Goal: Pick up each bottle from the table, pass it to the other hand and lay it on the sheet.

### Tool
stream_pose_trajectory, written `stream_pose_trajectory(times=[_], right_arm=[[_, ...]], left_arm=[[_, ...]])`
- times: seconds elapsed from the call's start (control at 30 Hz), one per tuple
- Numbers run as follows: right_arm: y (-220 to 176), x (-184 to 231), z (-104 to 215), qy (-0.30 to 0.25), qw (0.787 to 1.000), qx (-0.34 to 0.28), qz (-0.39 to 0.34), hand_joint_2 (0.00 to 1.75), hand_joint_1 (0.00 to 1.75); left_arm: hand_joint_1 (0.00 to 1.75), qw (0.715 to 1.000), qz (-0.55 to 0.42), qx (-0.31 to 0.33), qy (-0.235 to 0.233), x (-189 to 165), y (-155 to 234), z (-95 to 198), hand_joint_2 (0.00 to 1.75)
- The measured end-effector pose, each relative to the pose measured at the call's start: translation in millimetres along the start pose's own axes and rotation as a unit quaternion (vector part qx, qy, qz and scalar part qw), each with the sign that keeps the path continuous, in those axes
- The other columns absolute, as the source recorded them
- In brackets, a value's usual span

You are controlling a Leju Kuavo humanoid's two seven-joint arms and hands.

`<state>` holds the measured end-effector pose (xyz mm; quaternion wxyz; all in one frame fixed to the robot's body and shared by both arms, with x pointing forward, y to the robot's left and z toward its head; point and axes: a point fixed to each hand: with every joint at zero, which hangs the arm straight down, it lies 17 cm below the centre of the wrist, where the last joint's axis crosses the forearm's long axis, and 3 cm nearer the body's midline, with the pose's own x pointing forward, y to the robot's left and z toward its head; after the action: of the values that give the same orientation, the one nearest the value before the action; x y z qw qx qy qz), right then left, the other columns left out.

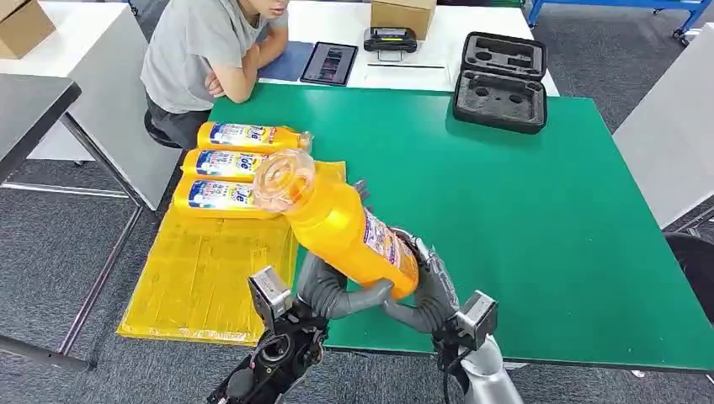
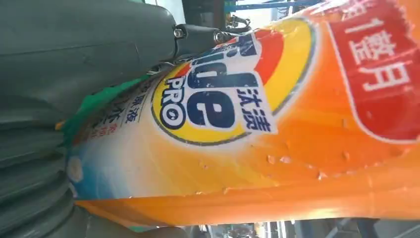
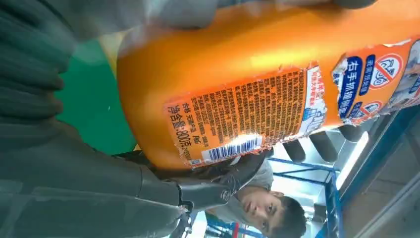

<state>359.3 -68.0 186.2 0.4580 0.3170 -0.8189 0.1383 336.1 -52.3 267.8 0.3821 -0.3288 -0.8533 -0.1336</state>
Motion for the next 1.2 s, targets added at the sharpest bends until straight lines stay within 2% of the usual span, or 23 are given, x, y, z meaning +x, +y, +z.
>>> stream_pose_trajectory(times=[0.3, 0.4, 0.57, 0.9, 1.2], right_arm=[[6.6, -4.3, -0.2, 0.004, 1.000, 0.007, -0.010, 1.75, 1.75], [8.0, 2.6, 0.5, -0.009, 0.998, 0.008, -0.059, 1.75, 1.75], [6.9, 6.7, 2.4, -0.017, 0.996, 0.009, -0.088, 1.75, 1.75], [-27.7, 25.0, 3.2, -0.038, 0.998, -0.020, -0.055, 1.75, 1.75], [-37.8, 30.8, 5.5, -0.040, 0.998, -0.024, -0.029, 1.75, 1.75]], left_arm=[[0.00, 1.000, -0.003, 0.003, -0.004, 2.5, 1.3, -1.5, 1.75], [0.00, 1.000, -0.007, 0.004, -0.007, 4.7, 1.6, -2.7, 1.75], [0.00, 1.000, -0.008, 0.004, -0.011, 7.3, 1.1, -3.8, 1.75], [0.00, 1.000, -0.010, 0.001, -0.009, 6.4, -0.4, -2.2, 1.75], [0.00, 1.000, -0.008, -0.004, -0.009, 6.6, -2.5, -2.1, 1.75]])
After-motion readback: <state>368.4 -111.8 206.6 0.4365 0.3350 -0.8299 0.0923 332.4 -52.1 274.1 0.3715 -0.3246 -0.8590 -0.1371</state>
